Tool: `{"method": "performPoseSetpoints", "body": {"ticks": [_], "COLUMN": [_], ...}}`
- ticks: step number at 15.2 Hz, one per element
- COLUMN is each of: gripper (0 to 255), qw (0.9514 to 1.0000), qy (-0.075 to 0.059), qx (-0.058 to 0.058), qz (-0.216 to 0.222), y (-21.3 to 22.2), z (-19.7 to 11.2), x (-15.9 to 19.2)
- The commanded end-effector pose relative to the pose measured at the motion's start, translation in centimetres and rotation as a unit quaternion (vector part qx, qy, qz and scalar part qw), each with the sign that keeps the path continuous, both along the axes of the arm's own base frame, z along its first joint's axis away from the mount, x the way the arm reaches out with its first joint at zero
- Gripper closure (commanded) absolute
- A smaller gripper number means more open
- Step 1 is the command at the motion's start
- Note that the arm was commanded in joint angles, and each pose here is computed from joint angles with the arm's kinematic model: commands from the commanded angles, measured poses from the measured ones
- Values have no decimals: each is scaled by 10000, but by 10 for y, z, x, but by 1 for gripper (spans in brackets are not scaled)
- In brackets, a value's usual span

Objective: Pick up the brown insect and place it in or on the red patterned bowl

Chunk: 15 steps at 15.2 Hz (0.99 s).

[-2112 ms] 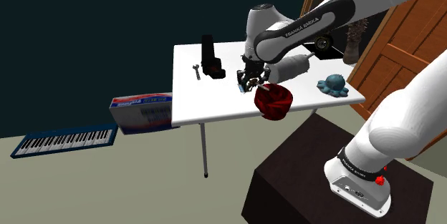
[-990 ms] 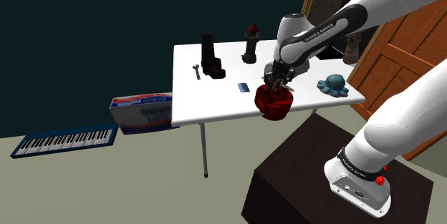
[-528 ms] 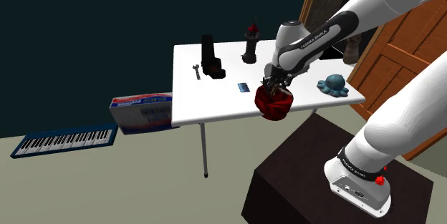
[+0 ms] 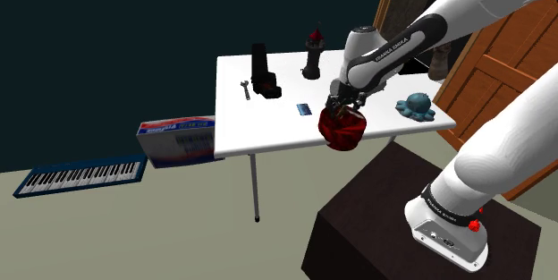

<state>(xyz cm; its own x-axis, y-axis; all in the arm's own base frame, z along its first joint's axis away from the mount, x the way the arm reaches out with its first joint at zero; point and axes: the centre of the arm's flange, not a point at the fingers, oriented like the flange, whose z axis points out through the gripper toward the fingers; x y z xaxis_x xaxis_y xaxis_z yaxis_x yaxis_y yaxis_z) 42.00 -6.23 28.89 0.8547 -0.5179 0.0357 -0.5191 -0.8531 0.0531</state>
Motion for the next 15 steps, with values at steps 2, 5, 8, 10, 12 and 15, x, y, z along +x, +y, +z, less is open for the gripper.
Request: {"method": "performPoseSetpoints", "body": {"ticks": [2,5,8,10,12,15], "gripper": [0,0,0,0,0,0], "qw": [10000,10000,10000,10000,10000,10000], "qy": [0,0,0,0,0,0], "qx": [0,0,0,0,0,0], "qz": [0,0,0,0,0,0], "y": [0,2,3,3,3,3], "z": [0,26,50,50,50,50], "x": [0,0,0,0,0,0]}}
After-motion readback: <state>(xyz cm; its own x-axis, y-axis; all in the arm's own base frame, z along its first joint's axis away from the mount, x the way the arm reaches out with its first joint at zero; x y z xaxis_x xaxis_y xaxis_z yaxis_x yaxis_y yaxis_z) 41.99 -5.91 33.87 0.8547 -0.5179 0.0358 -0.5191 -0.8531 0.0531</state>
